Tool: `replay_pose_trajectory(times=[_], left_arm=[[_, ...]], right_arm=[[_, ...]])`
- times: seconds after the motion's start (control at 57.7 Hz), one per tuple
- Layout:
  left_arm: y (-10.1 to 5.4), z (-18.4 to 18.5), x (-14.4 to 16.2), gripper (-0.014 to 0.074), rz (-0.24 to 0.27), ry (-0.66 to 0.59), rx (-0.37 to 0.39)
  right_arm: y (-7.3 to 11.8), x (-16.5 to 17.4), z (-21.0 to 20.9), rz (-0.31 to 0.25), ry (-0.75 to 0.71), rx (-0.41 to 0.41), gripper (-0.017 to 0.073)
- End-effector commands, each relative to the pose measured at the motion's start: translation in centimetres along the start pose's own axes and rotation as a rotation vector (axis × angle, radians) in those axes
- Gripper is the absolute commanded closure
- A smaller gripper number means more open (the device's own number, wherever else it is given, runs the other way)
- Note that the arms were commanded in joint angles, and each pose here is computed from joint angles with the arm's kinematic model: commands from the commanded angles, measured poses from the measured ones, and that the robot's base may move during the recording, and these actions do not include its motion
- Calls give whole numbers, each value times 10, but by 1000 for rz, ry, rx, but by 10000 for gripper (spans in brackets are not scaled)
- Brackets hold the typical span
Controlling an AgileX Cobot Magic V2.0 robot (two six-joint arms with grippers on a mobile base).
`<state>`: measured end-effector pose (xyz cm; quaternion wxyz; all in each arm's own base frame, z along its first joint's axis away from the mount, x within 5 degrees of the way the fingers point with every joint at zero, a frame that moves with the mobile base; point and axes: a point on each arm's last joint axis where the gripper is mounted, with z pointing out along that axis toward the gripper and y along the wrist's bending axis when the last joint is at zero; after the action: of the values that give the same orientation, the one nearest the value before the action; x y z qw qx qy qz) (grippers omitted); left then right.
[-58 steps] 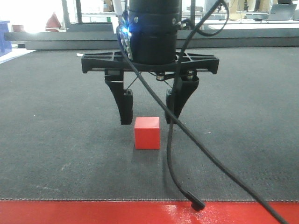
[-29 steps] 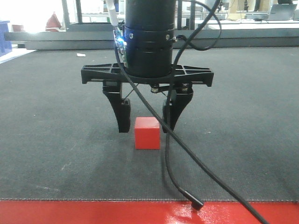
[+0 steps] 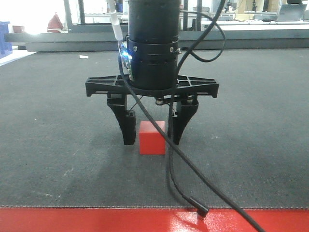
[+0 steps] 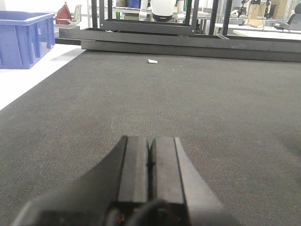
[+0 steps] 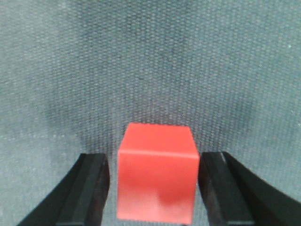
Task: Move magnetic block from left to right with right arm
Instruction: 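Lower the open right gripper around the red cube and close it, then lift the red cube with the right gripper and raise it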
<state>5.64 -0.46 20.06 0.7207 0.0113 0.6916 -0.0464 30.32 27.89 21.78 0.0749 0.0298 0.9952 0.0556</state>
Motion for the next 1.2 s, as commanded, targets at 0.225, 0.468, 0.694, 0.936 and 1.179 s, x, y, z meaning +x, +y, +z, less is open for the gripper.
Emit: replay_pose_trajectory(times=[0.225,0.468,0.694,0.936,1.179], left_arm=[[0,-1,-5,720,-9,-81,4],[0,-1,-5,720,-9,-81,4],[0,-1,-5,720,-9,-81,4],[0,-1,-5,720,-9,-81,4],[0,-1,-5,720,-9,-81,4]], right_arm=[[2,-5,-20,4,-45,-41,227],[0,-3,-44,-1,-88,-75,246],[-18,1,-87,-59,-171,-32,246],[-50,15,-122,-160,-267,-47,246],[-114,34,-145,-211,-393,-111,246]])
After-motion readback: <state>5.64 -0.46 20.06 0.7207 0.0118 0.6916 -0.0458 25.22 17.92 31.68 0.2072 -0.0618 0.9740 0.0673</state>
